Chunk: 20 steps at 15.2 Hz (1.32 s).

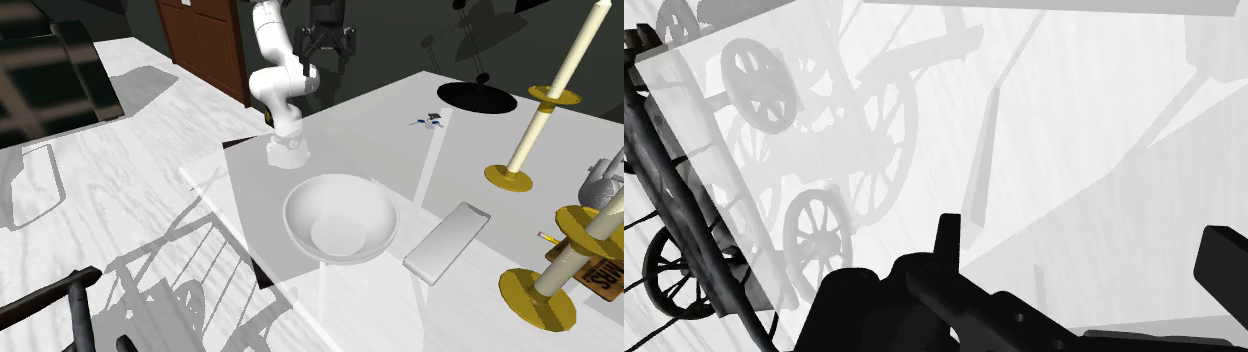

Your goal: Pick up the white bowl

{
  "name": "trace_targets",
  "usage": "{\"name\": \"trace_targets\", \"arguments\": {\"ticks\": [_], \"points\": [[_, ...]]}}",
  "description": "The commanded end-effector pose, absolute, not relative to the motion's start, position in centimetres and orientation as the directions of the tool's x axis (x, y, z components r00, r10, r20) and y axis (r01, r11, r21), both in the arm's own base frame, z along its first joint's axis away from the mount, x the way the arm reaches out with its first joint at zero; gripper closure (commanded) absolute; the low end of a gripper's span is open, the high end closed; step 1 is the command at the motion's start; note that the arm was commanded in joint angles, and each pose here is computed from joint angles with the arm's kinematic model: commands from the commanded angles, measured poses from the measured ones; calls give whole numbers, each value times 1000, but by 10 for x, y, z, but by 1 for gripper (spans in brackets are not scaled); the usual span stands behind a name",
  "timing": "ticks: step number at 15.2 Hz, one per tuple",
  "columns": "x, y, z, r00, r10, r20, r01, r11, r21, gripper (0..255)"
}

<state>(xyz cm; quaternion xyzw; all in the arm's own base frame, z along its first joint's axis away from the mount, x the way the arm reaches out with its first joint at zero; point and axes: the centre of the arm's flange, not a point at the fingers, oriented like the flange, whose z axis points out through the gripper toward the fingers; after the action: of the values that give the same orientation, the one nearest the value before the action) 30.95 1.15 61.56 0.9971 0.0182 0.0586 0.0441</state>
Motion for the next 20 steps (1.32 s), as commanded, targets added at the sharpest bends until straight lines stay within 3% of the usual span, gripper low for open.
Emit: {"name": "trace_targets", "arguments": {"ticks": [1, 20], "points": [[310, 11, 616, 992, 41, 115, 31, -995, 90, 0], [551, -1, 555, 989, 100, 113, 82, -985, 150, 0]]}}
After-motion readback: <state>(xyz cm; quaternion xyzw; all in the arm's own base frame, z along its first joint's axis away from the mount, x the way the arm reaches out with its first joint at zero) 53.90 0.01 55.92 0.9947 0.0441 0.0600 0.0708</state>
